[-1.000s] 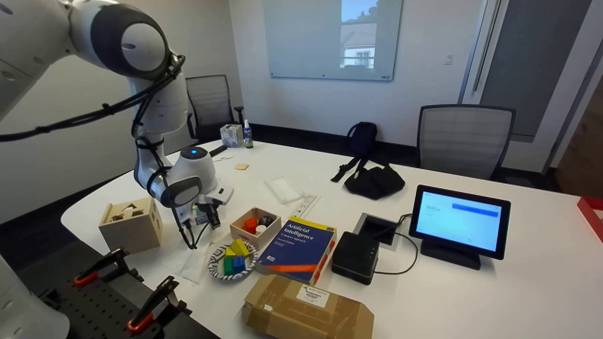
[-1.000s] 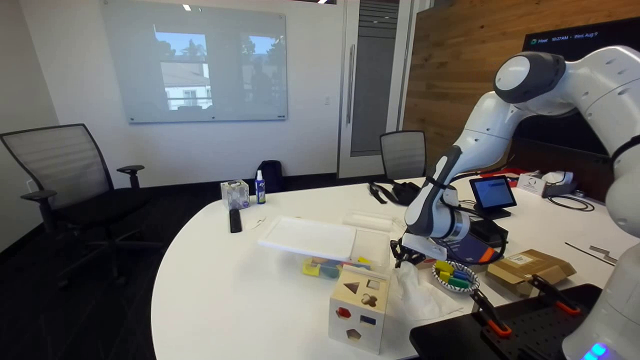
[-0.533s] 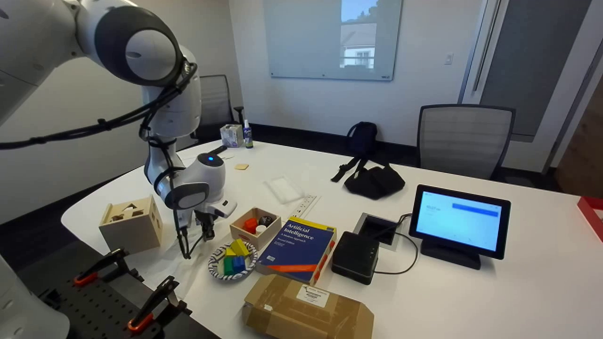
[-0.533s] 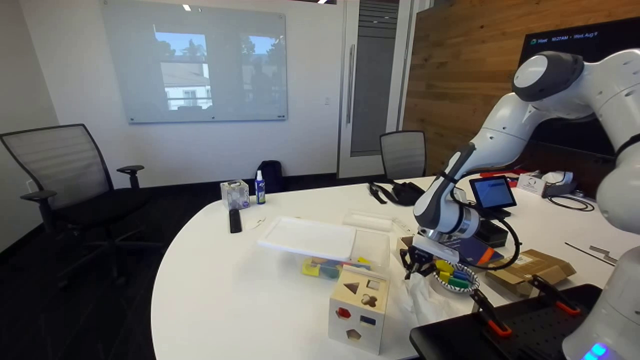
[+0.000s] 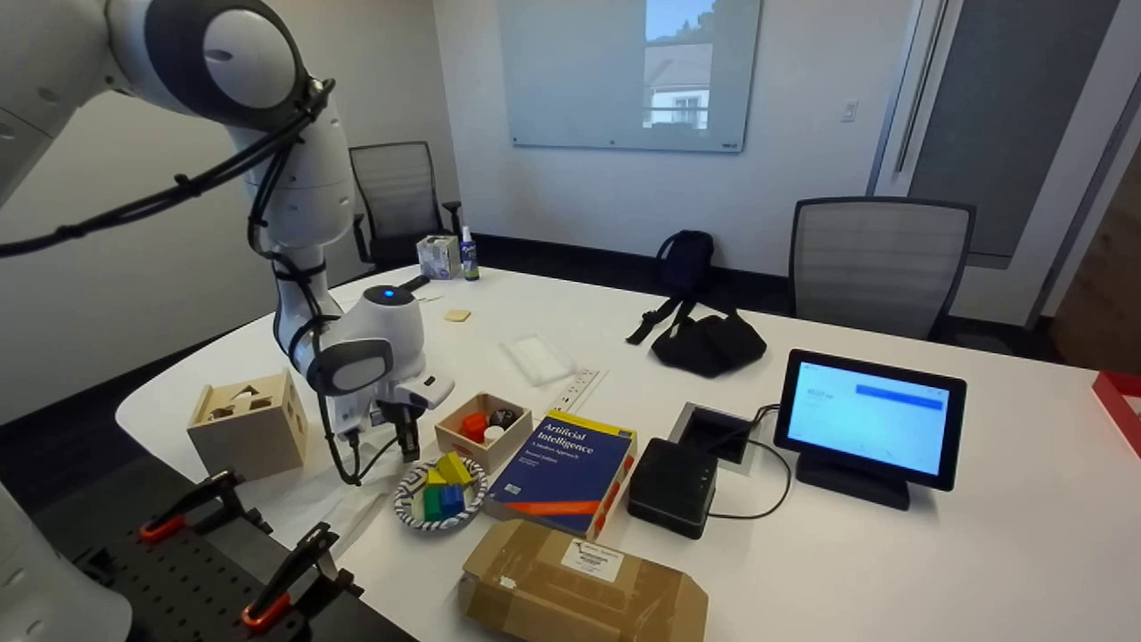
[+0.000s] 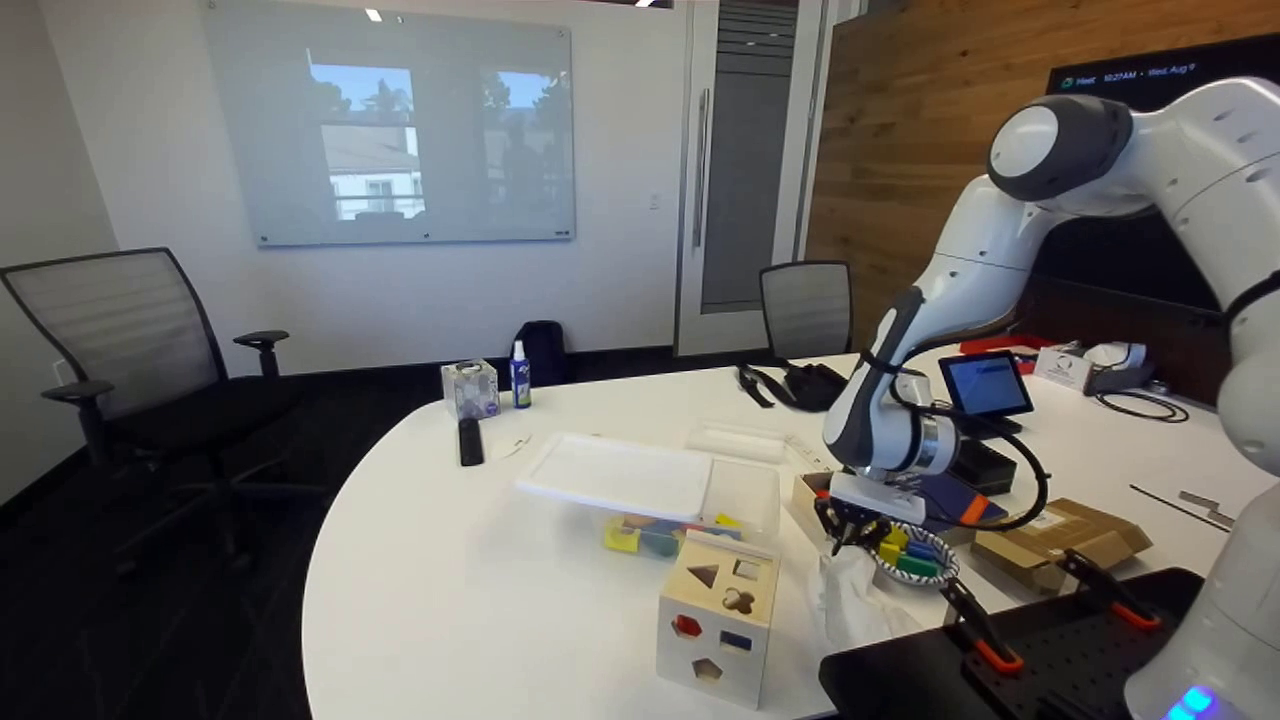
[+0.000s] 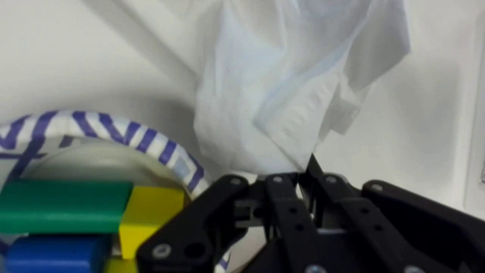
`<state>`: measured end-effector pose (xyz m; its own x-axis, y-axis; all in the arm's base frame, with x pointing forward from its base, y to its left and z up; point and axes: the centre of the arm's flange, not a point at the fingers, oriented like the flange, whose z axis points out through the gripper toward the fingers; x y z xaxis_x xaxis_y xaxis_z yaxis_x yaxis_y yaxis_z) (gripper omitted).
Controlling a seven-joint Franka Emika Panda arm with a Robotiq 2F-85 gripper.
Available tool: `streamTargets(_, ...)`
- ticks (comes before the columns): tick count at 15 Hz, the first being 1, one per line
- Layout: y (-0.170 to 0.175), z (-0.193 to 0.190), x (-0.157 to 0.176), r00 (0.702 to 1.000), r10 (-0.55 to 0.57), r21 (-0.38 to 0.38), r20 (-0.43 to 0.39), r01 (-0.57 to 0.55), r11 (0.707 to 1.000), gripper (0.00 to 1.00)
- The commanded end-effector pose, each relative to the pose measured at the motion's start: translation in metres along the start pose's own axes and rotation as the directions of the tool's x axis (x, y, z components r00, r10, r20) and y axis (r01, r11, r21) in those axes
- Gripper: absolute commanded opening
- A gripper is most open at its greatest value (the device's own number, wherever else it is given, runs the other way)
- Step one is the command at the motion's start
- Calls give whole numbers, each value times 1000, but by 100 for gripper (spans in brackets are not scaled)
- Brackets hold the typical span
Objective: Use the paper towel to clean the table
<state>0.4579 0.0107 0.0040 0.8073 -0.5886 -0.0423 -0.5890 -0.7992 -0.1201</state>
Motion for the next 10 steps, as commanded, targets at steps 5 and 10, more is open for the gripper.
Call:
streamTargets(5, -34, -15, -2, 966, -129, -4, -224, 132, 991, 1)
streamTargets(10, -50, -20, -4, 952, -173, 115, -252, 207, 971, 1)
